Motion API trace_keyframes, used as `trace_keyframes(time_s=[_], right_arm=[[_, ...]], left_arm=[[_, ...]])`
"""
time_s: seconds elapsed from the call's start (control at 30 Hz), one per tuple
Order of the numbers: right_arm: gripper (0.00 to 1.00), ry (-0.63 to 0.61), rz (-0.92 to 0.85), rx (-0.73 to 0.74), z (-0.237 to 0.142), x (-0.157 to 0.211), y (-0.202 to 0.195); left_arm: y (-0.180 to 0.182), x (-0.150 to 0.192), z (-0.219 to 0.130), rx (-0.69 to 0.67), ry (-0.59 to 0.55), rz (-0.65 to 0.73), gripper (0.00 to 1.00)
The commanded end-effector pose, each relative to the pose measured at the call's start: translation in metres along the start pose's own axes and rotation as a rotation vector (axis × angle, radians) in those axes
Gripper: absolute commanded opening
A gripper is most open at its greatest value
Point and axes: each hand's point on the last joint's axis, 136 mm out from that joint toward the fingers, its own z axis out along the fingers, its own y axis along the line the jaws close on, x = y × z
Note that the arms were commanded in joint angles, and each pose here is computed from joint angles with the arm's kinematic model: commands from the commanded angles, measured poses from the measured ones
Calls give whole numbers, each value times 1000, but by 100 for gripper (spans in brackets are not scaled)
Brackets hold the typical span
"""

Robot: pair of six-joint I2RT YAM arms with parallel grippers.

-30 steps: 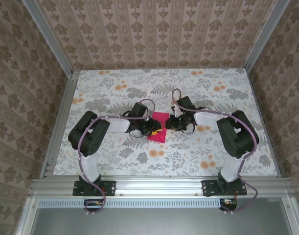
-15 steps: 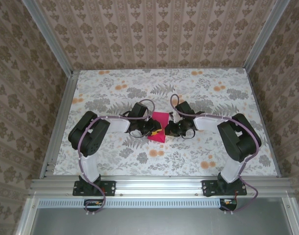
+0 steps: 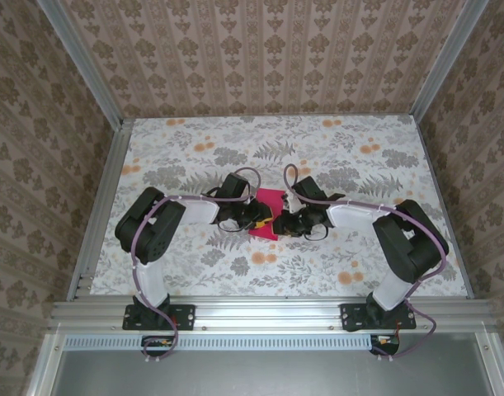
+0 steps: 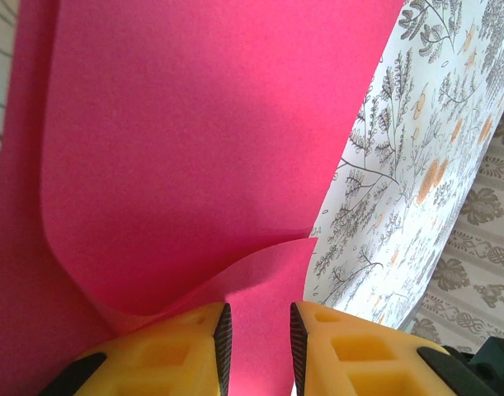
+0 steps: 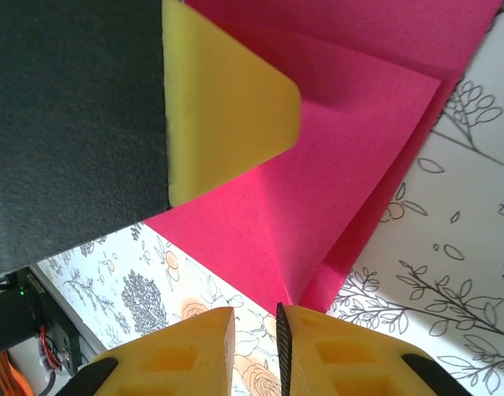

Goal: Fold a paper plane with a square sheet of paper (pick it up from the middle)
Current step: Fold the triangle a second time at the center of the table.

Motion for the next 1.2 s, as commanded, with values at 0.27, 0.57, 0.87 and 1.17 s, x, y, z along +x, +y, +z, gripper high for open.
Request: trace_keyframes(time_s=[0.27, 0.57, 0.87, 1.17], right_arm=[[27, 26, 24, 79, 8, 7, -19], [24, 51, 40, 59, 17, 10, -18], [15, 65, 60, 82, 21, 13, -26], [12, 100, 86, 132, 22, 22, -37]], left_arm=[[14, 5, 4, -33, 5, -27, 28], [13, 5, 4, -31, 6, -29, 28], [13, 4, 4, -32, 3, -29, 29], [16, 4, 4, -40, -1, -38, 28]])
